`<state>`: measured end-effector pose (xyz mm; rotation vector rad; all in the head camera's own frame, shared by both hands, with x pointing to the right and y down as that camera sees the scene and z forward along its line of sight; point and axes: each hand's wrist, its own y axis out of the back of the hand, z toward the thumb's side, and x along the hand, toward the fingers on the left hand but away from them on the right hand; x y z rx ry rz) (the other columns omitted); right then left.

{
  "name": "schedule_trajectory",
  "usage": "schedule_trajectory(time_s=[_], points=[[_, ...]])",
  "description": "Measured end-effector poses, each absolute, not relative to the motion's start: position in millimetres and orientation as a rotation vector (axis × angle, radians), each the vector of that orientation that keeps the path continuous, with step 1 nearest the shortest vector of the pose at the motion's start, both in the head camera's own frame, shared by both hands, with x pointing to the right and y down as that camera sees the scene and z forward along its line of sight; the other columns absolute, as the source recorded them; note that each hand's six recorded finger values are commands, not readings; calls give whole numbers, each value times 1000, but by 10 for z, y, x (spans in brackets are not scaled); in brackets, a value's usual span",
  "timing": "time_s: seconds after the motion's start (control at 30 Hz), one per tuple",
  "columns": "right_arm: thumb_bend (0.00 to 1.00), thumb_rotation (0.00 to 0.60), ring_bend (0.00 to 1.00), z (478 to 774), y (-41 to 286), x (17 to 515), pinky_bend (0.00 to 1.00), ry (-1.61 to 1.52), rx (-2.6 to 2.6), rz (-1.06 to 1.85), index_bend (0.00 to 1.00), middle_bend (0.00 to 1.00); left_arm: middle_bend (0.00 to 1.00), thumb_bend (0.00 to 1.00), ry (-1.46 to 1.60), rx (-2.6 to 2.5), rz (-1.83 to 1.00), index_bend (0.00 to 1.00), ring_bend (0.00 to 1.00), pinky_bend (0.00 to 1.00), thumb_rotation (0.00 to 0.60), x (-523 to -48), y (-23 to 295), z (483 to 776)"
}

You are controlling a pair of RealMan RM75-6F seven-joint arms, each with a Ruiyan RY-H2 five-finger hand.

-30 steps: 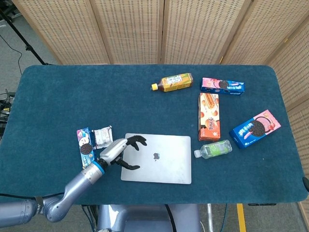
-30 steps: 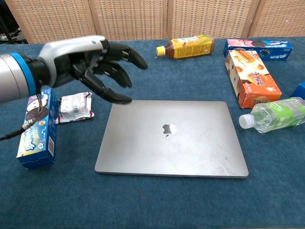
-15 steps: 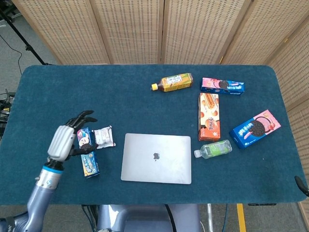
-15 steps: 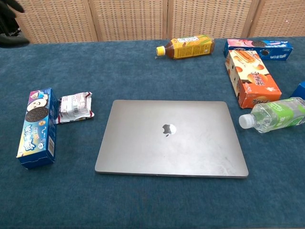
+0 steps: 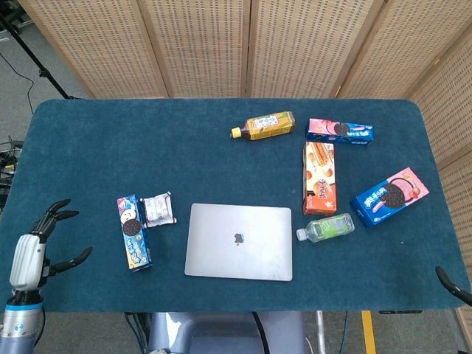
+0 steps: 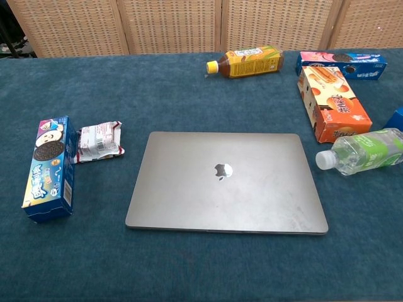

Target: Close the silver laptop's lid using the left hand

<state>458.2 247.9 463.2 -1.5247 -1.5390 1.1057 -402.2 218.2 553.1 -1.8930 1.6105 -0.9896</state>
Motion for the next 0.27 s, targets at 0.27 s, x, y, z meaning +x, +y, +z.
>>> schedule_trajectory(time_s=[0.27], points=[[237,600,118,4765,2458,4524,0,-1513,-1557,1133,131,33,210,147,1616,-1884,-1014,316,298,293,600,-4130,2305,5601]])
